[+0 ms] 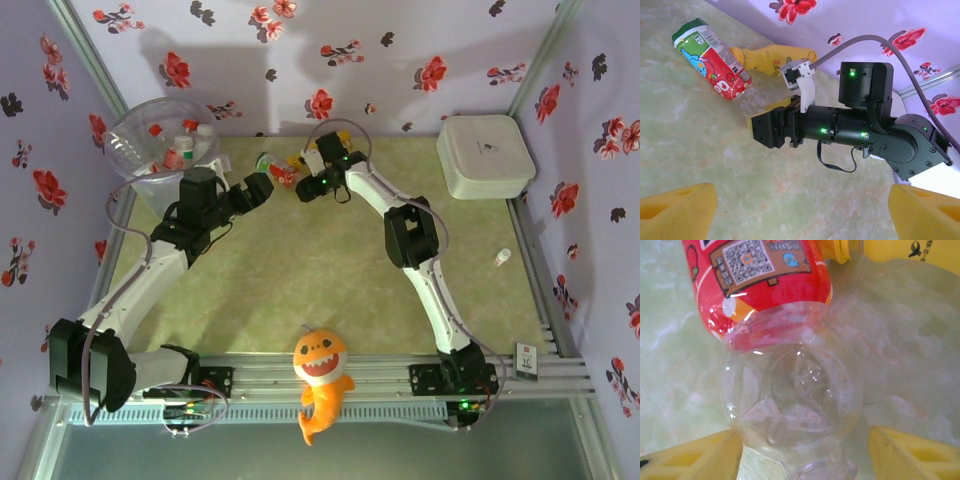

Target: Put the plastic bottles in the bin

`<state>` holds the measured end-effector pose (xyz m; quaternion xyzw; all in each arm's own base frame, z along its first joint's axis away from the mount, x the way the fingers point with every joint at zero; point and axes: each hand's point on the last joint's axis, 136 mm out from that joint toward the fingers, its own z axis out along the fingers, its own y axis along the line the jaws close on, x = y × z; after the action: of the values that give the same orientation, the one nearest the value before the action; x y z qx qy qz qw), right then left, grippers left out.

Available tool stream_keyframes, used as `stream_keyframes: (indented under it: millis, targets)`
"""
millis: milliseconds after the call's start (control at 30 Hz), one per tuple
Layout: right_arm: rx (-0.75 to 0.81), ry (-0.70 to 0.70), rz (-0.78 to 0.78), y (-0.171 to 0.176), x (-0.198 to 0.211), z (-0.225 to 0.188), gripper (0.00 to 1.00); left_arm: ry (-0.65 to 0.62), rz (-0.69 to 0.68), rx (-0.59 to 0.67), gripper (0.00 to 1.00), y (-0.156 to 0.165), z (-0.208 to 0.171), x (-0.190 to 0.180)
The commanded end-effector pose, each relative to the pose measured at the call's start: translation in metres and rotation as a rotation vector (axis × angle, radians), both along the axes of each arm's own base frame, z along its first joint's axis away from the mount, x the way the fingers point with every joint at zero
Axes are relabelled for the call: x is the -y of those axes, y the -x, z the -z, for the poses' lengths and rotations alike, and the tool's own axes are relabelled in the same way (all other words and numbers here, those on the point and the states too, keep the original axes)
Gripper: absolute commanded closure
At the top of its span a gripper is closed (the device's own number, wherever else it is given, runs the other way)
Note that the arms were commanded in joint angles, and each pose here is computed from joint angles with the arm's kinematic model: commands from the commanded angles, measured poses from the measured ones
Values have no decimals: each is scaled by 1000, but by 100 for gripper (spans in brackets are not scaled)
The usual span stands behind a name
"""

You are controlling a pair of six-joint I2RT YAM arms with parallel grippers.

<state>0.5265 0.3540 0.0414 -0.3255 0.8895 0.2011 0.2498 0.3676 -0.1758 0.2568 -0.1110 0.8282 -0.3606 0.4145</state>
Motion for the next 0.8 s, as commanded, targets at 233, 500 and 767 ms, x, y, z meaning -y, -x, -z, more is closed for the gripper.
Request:
stream_keyframes:
  millis: [233,500,767]
  targets:
    - [-17,65,-21,4,9,11,57,26,-10,16,11,-1,-6,-3]
    - [11,23,-22,13,11,-12,65,26,-12,20,11,-5,-9,-4]
    - [47,-70,-15,44,18,-57,67,70,-3,38,11,-15,-17,3]
